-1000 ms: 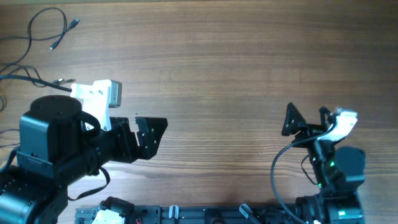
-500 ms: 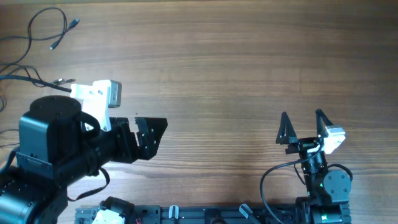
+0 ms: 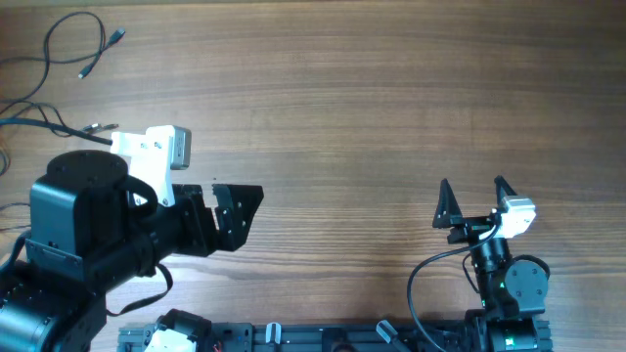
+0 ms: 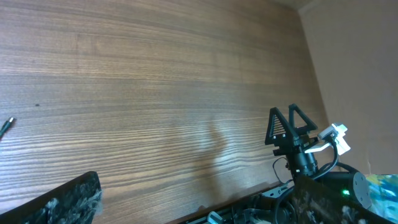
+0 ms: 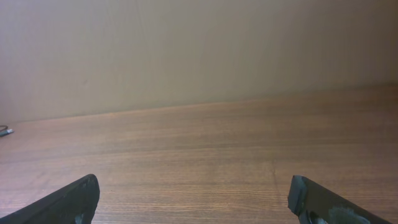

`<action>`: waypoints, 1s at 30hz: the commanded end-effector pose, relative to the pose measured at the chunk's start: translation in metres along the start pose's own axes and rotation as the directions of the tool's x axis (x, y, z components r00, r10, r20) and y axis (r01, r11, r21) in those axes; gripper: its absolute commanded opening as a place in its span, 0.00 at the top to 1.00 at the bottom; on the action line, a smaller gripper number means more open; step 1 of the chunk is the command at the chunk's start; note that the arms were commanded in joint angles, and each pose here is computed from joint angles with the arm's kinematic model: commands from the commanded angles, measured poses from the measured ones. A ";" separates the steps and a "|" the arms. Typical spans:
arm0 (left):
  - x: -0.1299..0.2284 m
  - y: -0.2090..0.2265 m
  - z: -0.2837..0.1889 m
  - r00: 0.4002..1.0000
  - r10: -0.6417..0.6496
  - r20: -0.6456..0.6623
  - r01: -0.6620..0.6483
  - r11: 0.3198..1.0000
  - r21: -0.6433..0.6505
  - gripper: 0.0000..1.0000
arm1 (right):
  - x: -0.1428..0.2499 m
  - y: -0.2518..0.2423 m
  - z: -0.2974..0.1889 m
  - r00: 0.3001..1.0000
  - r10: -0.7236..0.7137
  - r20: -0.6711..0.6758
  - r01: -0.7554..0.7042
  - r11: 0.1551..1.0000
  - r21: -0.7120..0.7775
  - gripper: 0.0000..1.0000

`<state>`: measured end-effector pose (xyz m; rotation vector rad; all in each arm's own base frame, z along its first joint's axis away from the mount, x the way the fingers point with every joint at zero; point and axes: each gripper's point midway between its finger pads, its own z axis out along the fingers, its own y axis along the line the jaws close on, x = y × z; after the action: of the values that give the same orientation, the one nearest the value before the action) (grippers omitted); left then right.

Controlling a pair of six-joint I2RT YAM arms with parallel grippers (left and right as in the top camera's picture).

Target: Untangle cables

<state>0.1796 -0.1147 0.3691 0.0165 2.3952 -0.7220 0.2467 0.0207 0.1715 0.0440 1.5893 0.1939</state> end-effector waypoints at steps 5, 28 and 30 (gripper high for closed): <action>-0.001 0.000 -0.001 1.000 0.002 0.006 -0.002 1.000 -0.001 0.00 | -0.003 0.000 -0.001 1.000 -0.019 0.014 0.019 1.000 -0.003 0.00; -0.001 0.004 -0.001 1.000 0.011 0.009 -0.011 1.000 -0.024 0.00 | -0.003 0.000 -0.001 1.000 -0.019 0.014 0.019 1.000 -0.003 0.00; -0.001 0.004 -0.001 1.000 0.011 0.008 -0.011 1.000 -0.024 0.00 | -0.003 0.000 -0.001 1.000 -0.019 0.014 0.019 1.000 -0.003 0.00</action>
<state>0.1801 -0.1129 0.3683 0.0108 2.3972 -0.7078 0.2467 0.0207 0.1715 0.0440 1.5893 0.1939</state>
